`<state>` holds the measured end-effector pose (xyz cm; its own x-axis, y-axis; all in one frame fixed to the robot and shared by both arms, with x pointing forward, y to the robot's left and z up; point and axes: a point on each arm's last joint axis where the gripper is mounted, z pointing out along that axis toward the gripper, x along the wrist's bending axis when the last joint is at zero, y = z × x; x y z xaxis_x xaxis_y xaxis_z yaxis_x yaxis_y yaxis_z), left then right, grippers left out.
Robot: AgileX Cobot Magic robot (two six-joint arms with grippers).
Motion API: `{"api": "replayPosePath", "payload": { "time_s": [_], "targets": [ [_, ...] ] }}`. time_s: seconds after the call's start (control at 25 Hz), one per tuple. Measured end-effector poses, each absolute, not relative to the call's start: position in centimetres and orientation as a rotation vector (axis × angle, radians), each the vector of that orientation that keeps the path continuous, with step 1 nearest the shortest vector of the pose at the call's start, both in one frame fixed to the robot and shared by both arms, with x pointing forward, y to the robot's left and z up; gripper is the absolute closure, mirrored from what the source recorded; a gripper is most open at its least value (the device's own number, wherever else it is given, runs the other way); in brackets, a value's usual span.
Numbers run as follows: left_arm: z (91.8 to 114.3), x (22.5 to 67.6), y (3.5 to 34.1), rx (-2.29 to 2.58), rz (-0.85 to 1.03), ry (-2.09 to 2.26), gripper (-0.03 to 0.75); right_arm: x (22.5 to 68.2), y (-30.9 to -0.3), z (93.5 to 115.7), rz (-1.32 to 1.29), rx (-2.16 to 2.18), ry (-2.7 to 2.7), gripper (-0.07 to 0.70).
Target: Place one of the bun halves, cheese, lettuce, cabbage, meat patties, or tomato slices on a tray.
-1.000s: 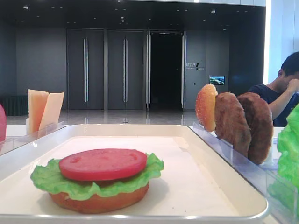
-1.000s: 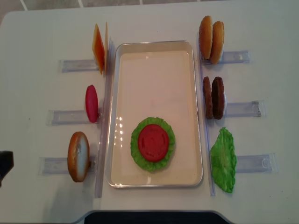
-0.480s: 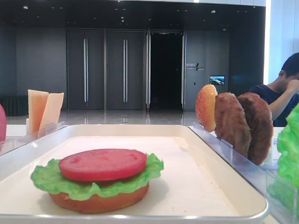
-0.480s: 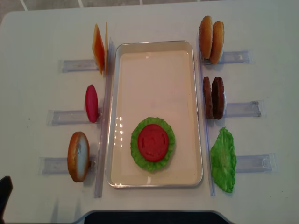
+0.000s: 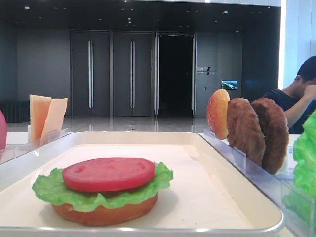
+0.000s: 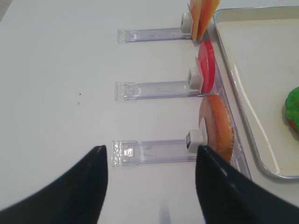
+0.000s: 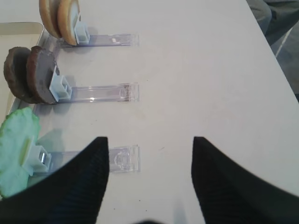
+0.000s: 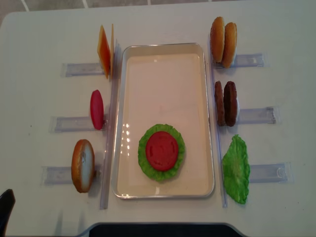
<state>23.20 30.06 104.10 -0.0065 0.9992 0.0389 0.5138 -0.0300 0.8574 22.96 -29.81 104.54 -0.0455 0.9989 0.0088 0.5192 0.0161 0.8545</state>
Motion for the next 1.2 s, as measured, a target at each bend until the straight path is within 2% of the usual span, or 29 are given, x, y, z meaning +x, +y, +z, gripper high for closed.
{"api": "replayPosePath", "payload": {
  "time_s": [0.48,1.2],
  "targets": [
    [104.09,23.2,30.04,1.617,0.941,1.591,0.372,22.96,-29.81,104.54,0.931,1.574,1.64,0.224],
    [104.06,23.22,30.03,1.617,0.94,1.591,0.421,22.96,-29.81,104.54,0.931,1.574,1.64,0.225]
  ]
}}
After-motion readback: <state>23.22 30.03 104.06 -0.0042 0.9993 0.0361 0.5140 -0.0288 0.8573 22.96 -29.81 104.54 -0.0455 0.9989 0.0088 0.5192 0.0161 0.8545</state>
